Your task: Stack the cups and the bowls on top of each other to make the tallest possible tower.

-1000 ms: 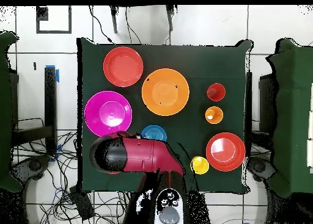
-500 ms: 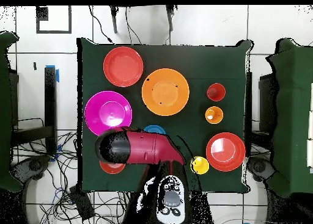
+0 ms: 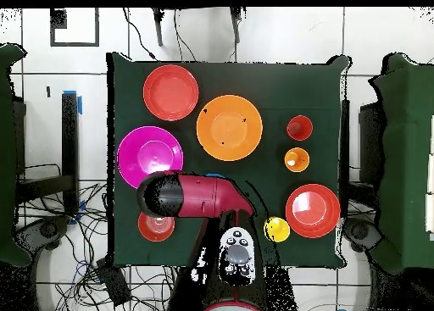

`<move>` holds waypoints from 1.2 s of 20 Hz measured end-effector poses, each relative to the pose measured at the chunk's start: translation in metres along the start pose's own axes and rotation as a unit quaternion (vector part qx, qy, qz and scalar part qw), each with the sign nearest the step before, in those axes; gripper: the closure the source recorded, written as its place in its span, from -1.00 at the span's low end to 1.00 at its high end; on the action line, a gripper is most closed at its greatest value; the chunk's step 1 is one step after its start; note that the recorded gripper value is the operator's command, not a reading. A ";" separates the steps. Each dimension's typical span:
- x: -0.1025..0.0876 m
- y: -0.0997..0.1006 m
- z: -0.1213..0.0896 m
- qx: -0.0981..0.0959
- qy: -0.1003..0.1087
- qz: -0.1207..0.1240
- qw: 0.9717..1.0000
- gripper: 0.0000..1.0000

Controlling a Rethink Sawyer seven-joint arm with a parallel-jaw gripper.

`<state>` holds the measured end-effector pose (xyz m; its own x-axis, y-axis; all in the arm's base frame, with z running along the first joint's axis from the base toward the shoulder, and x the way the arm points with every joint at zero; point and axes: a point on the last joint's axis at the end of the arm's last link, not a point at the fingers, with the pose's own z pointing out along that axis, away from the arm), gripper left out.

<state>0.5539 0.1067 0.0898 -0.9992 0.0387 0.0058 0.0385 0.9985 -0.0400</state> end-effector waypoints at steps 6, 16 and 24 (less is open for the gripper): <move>-0.006 -0.002 0.013 0.000 0.005 0.001 1.000 -1.00; -0.016 -0.007 0.015 0.000 0.000 0.005 1.000 -1.00; -0.024 -0.029 0.017 -0.007 -0.001 0.025 1.000 -1.00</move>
<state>0.5763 0.0763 0.0739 -0.9961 0.0884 0.0022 0.0883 0.9957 -0.0266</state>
